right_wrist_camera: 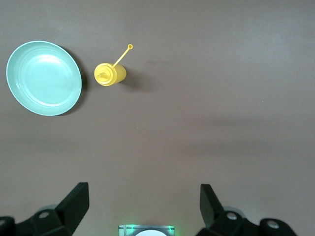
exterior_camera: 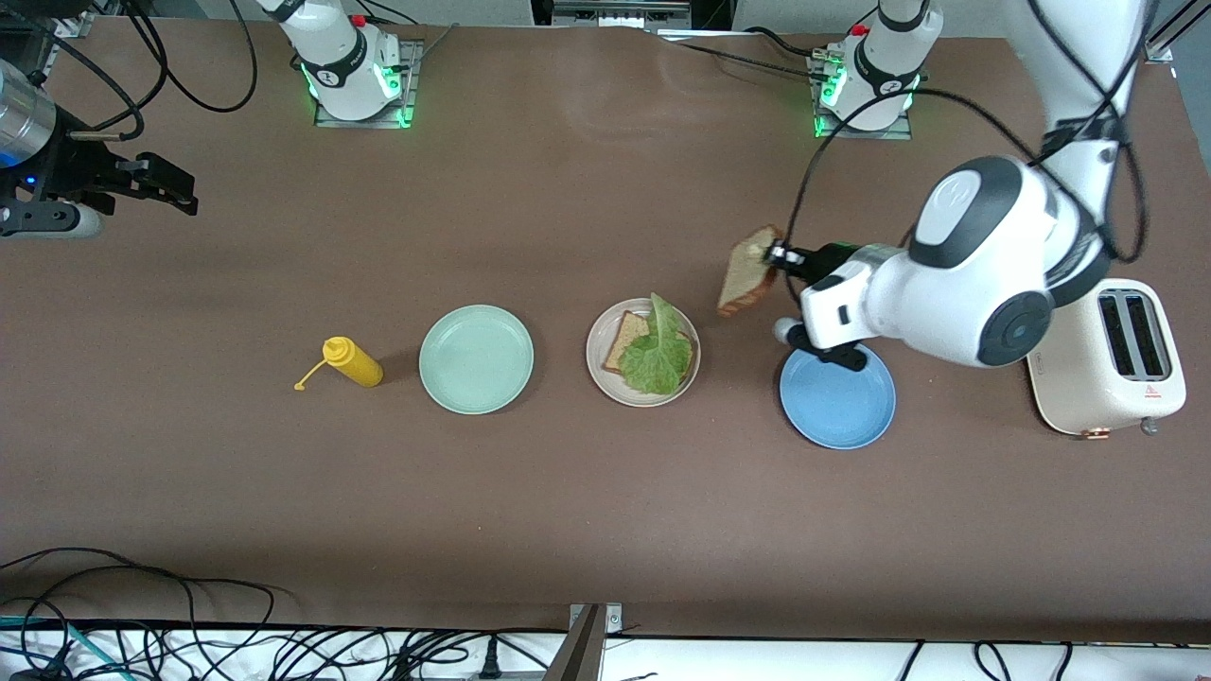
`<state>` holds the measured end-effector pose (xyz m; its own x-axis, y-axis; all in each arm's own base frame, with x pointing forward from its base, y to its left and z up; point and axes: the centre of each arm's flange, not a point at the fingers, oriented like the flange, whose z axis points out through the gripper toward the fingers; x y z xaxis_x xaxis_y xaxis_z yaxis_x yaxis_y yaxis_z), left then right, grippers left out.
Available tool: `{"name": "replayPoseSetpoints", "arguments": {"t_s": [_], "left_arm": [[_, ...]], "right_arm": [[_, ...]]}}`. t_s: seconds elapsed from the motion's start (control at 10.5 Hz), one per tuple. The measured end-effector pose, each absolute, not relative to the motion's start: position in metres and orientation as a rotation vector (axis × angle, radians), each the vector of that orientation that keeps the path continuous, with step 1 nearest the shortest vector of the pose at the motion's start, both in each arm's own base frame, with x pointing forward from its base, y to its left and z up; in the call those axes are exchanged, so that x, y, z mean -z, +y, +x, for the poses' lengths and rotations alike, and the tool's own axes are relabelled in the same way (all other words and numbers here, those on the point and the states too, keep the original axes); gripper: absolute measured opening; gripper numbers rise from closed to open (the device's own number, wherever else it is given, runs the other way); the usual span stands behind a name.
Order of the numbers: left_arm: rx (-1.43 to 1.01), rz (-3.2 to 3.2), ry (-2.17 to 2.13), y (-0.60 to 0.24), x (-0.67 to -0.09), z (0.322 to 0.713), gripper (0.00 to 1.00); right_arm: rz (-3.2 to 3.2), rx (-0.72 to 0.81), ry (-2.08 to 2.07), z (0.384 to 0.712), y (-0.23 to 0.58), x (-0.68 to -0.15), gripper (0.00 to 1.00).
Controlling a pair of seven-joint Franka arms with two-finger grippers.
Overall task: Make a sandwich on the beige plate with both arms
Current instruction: 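Lift the toast out and carry it over the beige plate, then lower the toast onto the lettuce and open the left gripper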
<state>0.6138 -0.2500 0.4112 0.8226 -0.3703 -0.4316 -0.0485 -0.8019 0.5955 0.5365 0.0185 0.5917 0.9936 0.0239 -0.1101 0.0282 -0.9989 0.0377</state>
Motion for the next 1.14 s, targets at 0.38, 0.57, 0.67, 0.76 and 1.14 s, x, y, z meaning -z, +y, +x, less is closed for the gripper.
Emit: {"name": "replayPoseSetpoints", "arguments": {"t_s": [0.38, 0.57, 0.67, 0.76, 1.14], "left_arm": [[0.719, 2.075, -0.08, -0.273, -0.32, 0.643, 0.08], [0.702, 1.941, -0.141, -0.287, -0.261, 0.639, 0.08], [0.688, 1.905, -0.184, -0.289, -0.233, 0.636, 0.08], [0.67, 1.884, -0.22, -0.288, -0.213, 0.633, 0.08], [0.597, 1.876, -0.278, -0.274, -0.19, 0.638, 0.08]], "right_arm": [[3.099, 0.177, 0.023, 0.539, 0.012, -0.588, 1.0], [3.099, 0.184, 0.023, 0.54, 0.012, -0.585, 1.0], [3.099, 0.185, 0.024, 0.541, 0.012, -0.585, 1.0], [3.1, 0.185, 0.024, 0.541, 0.012, -0.585, 1.0], [3.1, 0.187, 0.024, 0.541, 0.012, -0.584, 1.0]]}}
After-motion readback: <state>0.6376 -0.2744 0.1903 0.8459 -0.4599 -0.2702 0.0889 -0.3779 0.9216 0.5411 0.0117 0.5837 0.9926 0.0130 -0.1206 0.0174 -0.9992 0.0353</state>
